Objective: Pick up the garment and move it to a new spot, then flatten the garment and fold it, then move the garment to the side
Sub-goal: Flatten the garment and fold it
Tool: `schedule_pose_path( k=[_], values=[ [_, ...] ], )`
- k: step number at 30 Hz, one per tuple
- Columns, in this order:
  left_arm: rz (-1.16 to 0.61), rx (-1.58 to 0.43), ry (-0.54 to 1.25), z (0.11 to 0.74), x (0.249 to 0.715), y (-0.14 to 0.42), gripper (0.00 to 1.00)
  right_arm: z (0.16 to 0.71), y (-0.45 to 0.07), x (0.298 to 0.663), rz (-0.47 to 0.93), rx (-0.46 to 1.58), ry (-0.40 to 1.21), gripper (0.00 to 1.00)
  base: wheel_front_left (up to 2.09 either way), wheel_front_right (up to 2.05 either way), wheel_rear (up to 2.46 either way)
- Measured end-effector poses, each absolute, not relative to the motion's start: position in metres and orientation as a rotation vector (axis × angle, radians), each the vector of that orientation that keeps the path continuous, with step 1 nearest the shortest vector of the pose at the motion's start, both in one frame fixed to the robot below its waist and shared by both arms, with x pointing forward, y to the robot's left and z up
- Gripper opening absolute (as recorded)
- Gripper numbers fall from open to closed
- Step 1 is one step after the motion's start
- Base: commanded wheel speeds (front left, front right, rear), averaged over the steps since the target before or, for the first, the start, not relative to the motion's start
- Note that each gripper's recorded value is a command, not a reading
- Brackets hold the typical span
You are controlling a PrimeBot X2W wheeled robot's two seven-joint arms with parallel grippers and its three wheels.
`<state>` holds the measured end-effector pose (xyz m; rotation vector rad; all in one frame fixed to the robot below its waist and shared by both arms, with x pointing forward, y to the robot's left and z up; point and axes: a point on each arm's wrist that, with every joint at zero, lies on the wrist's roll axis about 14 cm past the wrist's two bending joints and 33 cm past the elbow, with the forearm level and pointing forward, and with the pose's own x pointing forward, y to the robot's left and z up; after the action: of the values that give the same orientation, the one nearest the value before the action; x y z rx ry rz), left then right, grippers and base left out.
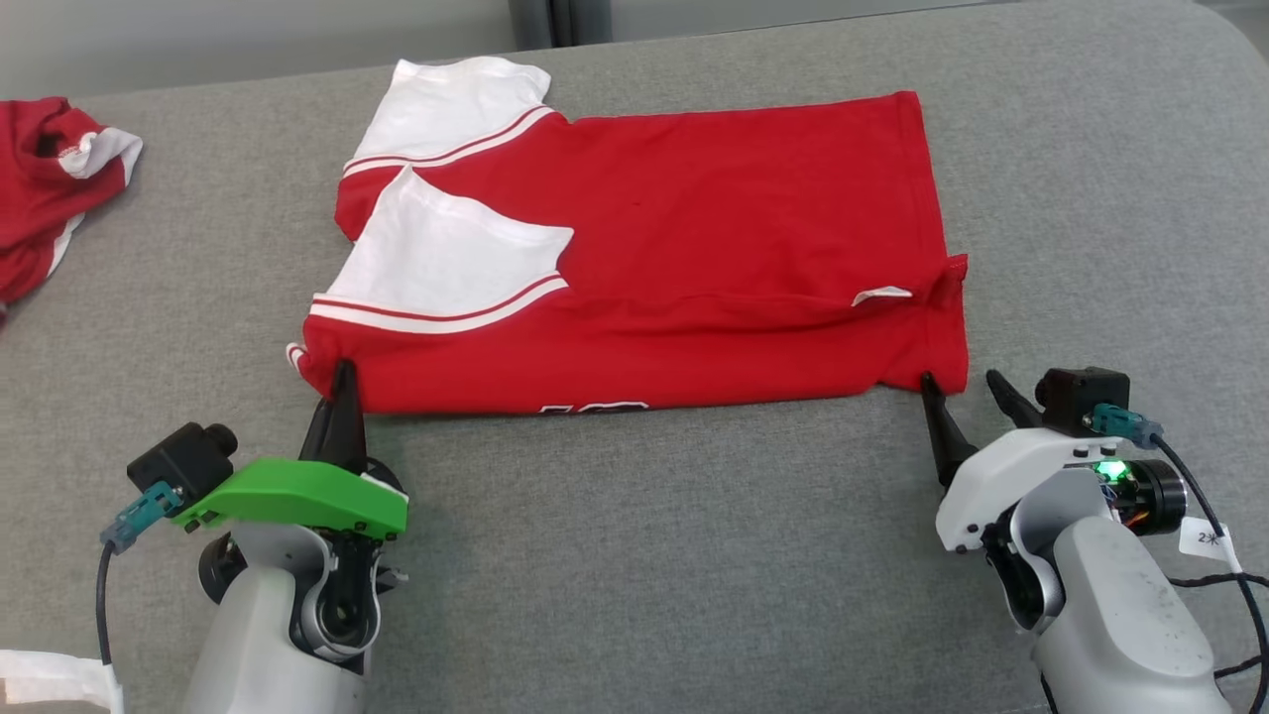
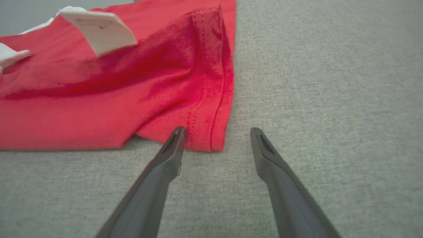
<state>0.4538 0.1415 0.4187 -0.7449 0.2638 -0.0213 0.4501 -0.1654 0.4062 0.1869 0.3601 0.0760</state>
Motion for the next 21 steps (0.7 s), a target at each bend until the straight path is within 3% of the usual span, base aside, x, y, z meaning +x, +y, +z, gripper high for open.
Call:
schedule_pose_path(
  k=[4,5,6,7,8,9,21],
  values=[
    [-0.013,-0.754,0.232,0.425,0.450,0.147,0.00,0.395,-0.150,0.456,0.105,0.225,0.418,1.00,0.00,0.00,0.00],
    [-0.009,-0.755,0.232,0.424,0.448,0.149,0.00,0.394,-0.148,0.458,0.109,0.232,0.423,0.68,0.00,0.00,0.00],
    [-0.005,-0.755,0.229,0.424,0.446,0.150,0.00,0.394,-0.147,0.459,0.112,0.231,0.426,0.48,0.00,0.00,0.00],
    [-0.003,-0.756,0.227,0.424,0.444,0.151,0.00,0.394,-0.145,0.461,0.114,0.234,0.428,0.32,0.00,0.00,0.00],
    [-0.005,-0.754,0.222,0.425,0.443,0.151,0.00,0.394,-0.145,0.462,0.114,0.240,0.428,0.23,0.00,0.00,0.00],
    [-0.005,-0.755,0.218,0.426,0.442,0.151,0.00,0.394,-0.144,0.463,0.115,0.241,0.431,0.02,0.00,0.00,0.00],
    [-0.062,-0.744,0.089,0.466,0.436,0.154,0.00,0.455,-0.149,0.483,0.117,0.246,0.238,0.00,0.00,0.00,0.00]
  ],
)
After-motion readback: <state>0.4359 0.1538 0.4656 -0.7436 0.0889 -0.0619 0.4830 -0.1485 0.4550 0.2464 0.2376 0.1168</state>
